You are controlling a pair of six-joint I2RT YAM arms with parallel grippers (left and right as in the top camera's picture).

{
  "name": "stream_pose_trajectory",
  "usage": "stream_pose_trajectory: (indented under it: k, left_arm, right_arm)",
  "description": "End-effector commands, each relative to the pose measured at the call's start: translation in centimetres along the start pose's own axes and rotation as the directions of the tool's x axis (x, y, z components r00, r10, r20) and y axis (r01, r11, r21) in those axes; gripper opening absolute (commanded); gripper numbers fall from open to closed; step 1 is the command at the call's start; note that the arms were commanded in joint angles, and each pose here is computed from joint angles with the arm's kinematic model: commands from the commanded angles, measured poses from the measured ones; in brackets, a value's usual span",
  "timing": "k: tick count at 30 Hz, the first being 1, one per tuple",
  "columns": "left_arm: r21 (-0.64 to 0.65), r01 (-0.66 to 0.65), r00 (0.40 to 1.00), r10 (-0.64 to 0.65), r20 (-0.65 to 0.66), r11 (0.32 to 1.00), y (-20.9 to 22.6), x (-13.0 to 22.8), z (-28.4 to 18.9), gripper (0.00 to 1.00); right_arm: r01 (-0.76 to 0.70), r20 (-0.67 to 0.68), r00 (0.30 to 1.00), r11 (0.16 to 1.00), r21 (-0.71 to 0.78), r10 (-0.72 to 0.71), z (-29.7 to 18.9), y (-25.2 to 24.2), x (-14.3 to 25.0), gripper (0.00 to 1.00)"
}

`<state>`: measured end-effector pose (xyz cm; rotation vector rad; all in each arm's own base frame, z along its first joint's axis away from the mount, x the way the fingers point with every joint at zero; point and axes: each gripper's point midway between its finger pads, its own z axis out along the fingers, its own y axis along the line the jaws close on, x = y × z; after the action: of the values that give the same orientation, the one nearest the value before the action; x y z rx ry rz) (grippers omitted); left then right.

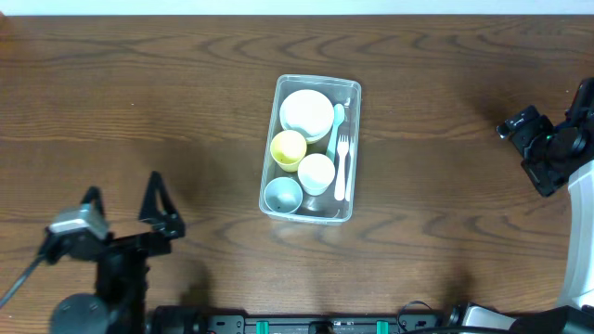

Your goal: Pack container

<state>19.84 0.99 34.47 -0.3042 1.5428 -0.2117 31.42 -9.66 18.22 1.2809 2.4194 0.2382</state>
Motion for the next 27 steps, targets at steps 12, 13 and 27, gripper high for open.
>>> stream_pose_trajectory:
  k: [12, 13, 27]
  left_arm:
    - [0.062, -0.042, 0.994, 0.049, -0.100, 0.997, 3.0, 14.0, 3.3, 0.98]
    - [0.059, -0.043, 0.993, 0.049, -0.110, 0.997, 3.3, 14.7, 3.4, 0.98]
    - [0.041, -0.087, 0.979, 0.093, -0.179, 0.995, 5.1, 20.1, 4.3, 0.98]
  right_arm:
    - [-0.002, 0.004, 1.000, 1.000, 0.001, 0.002, -0.1, -0.1, -0.3, 0.99]
    - [-0.002, 0.004, 1.000, 1.000, 0.001, 0.002, -0.1, -0.1, -0.3, 0.99]
    - [-0.002, 0.004, 1.000, 1.000, 0.001, 0.002, -0.1, -0.1, -0.3, 0.99]
